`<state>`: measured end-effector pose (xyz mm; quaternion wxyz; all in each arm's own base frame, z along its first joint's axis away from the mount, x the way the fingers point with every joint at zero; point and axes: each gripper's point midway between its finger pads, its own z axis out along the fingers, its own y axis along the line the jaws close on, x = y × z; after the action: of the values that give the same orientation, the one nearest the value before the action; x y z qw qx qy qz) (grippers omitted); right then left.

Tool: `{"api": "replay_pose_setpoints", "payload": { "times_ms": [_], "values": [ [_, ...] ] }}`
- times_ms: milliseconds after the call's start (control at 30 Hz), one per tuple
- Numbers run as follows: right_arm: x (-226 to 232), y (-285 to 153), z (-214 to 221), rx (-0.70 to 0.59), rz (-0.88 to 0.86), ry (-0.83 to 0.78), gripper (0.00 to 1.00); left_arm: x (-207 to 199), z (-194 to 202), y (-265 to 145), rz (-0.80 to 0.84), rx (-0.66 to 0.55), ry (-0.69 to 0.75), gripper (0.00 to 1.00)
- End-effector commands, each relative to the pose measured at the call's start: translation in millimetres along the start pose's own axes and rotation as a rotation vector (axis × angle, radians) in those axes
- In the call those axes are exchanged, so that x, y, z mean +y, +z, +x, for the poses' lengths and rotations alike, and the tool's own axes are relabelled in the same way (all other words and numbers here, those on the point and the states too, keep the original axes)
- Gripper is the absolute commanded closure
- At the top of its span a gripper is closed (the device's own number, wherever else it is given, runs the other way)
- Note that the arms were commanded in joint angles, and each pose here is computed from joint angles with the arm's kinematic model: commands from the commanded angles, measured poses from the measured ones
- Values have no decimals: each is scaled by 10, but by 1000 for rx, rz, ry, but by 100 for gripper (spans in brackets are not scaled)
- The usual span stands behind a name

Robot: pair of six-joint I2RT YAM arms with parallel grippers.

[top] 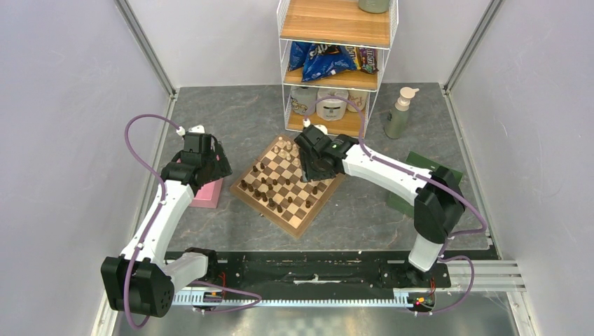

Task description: Set up the chess pieces on the board

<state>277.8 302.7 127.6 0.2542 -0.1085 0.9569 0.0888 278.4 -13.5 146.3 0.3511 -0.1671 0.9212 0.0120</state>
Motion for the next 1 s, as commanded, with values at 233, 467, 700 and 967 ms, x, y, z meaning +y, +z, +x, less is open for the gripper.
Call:
{"api": "replay_pose_setpoints", "payload": {
  "times_ms": [233, 467, 700, 967],
  "values": [
    [-212, 182, 123, 71, 43, 85, 43, -22, -27, 19, 17, -13, 0, 20],
    [-176, 316, 193, 116, 44, 93, 49, -28, -32, 22, 18, -12, 0, 20],
    [-197, 426, 265, 147, 66, 87, 59, -26, -34, 21, 18, -13, 1, 20],
    [-238, 465, 274, 147, 87, 70, 72, -24, -29, 22, 17, -13, 1, 20]
  ]
}}
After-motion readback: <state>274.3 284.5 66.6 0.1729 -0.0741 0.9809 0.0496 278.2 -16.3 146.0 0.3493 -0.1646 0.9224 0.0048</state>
